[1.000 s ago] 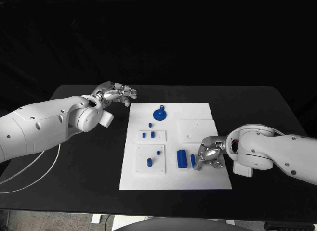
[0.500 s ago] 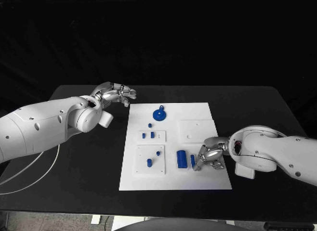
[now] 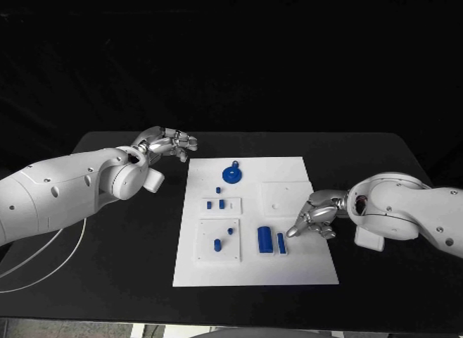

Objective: Assemble the parts on the task board

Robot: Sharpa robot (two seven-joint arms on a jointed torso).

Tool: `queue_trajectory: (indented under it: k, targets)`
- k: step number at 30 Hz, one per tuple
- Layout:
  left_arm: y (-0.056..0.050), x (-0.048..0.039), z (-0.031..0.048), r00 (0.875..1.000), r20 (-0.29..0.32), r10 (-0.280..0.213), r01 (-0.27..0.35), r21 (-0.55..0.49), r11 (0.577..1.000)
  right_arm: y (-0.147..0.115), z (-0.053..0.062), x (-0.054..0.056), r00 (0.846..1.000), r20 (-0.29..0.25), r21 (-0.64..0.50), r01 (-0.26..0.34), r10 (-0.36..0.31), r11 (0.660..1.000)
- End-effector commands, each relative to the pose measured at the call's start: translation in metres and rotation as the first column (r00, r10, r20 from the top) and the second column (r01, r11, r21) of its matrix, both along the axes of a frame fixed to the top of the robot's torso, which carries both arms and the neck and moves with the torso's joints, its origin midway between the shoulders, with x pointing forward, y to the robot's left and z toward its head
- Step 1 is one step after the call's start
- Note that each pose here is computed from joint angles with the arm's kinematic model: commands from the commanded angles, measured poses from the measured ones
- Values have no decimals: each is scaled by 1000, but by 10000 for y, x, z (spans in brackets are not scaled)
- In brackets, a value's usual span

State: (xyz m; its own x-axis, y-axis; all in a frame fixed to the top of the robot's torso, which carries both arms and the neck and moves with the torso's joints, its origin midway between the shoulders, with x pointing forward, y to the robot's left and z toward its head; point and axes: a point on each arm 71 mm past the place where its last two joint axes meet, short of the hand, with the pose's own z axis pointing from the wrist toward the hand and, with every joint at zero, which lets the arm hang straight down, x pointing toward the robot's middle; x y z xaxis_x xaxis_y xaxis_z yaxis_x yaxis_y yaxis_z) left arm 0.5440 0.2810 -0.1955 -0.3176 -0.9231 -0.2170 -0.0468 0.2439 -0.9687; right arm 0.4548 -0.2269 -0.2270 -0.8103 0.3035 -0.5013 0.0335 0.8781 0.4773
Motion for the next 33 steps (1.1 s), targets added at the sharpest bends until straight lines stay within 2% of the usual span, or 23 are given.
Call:
queue_trajectory:
  k: [1, 3, 5, 8, 10, 13, 16, 18, 20, 25, 29, 33]
  targets:
    - [-23, 10, 16, 1000, 11, -1, 1, -18, 1000, -21, 103, 104, 999, 29, 85, 12, -14, 996]
    - [-30, 15, 18, 1000, 12, 2, -2, -22, 1000, -64, 182, 244, 995, 63, 162, 66, -77, 985]
    - [-23, 22, 21, 1000, 14, 8, -8, -21, 1000, -89, 253, 379, 986, 117, 244, 84, -115, 966]
    - [-5, 45, 31, 1000, 17, 24, -24, -26, 999, -121, 303, 566, 968, 159, 373, 123, -194, 920]
    - [2, 69, 42, 999, 21, 40, -40, -33, 999, -153, 327, 708, 950, 179, 450, 152, -256, 880]
    - [7, 131, 56, 997, 25, 71, -70, -49, 996, -232, 353, 943, 913, 204, 544, 195, -354, 816]
    - [15, 185, 71, 995, 28, 96, -93, -69, 993, -283, 306, 1087, 891, 211, 593, 209, -401, 777]
    - [13, 225, 100, 993, 35, 110, -107, -88, 990, -328, 289, 1194, 866, 204, 637, 237, -457, 734]
    - [1, 263, 140, 993, 54, 109, -103, -94, 990, -383, 282, 1264, 846, 177, 677, 266, -503, 686]
    - [-17, 319, 167, 991, 71, 115, -106, -122, 987, -450, 288, 1353, 815, 156, 734, 283, -558, 618]
    - [-54, 362, 168, 989, 78, 124, -112, -139, 984, -478, 252, 1372, 796, 163, 757, 279, -583, 591]
    - [-100, 372, 171, 989, 86, 122, -108, -148, 983, -487, 248, 1373, 792, 164, 764, 275, -588, 584]
